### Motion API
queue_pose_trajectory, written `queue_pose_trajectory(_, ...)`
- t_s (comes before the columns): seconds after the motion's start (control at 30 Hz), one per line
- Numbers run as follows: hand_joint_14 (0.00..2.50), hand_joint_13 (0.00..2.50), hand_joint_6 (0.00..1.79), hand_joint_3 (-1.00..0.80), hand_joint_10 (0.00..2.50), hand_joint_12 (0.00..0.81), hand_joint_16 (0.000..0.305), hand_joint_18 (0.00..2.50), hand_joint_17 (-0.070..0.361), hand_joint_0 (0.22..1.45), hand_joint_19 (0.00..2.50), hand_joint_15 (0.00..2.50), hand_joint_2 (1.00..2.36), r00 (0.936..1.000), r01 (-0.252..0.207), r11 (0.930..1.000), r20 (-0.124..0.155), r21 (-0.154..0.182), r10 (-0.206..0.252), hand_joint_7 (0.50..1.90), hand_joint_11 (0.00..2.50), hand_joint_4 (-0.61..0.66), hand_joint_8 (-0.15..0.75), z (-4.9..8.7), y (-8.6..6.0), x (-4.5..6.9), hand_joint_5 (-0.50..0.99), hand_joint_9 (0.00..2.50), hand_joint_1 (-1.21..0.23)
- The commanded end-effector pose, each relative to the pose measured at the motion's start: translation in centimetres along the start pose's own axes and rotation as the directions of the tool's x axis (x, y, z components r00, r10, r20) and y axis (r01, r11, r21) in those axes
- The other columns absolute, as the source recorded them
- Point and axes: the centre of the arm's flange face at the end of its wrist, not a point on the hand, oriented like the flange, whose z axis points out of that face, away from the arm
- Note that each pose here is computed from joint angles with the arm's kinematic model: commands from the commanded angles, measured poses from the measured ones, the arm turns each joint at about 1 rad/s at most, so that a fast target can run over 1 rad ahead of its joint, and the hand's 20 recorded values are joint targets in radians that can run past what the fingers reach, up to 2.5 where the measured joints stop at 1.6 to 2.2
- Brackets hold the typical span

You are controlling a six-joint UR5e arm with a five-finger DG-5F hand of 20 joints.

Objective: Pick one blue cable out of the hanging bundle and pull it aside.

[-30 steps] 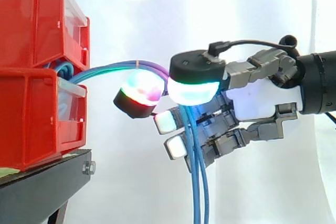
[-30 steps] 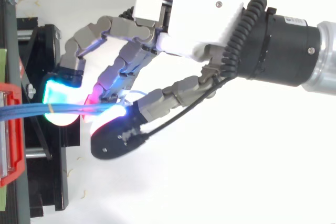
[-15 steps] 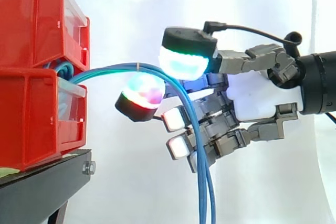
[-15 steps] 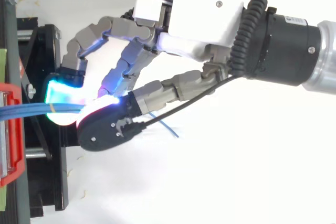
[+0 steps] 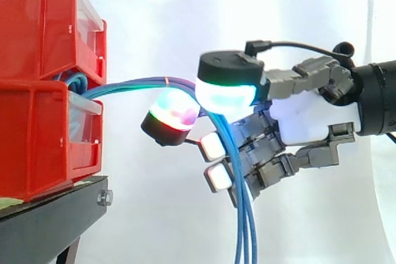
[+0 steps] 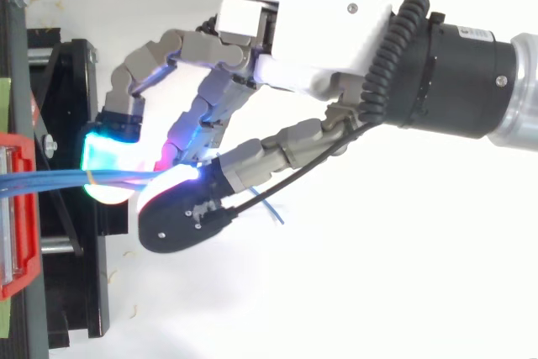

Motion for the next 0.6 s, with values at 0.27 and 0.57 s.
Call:
queue_pose_trajectory(0.27, 0.02, 1.01, 0.91, -0.50, 0.02, 0.320, 0.045, 0.83, 0.102, 0.55, 0.67, 0.54, 1.00, 0.9988, 0.019, 0.9982, -0.046, 0.058, -0.016, 0.81, 0.39, -0.07, 0.222, -1.10, 0.36, 0.29, -0.03, 1.24, -0.87)
queue_pose_trajectory(0.57, 0.02, 1.05, 0.86, -0.50, 0.02, 0.357, 0.054, 0.90, 0.121, 0.45, 0.66, 0.53, 1.00, 0.9990, 0.013, 0.9983, -0.043, 0.057, -0.011, 0.86, 0.36, -0.05, 0.245, -1.11, 0.56, -0.06, -0.02, 1.29, -0.70)
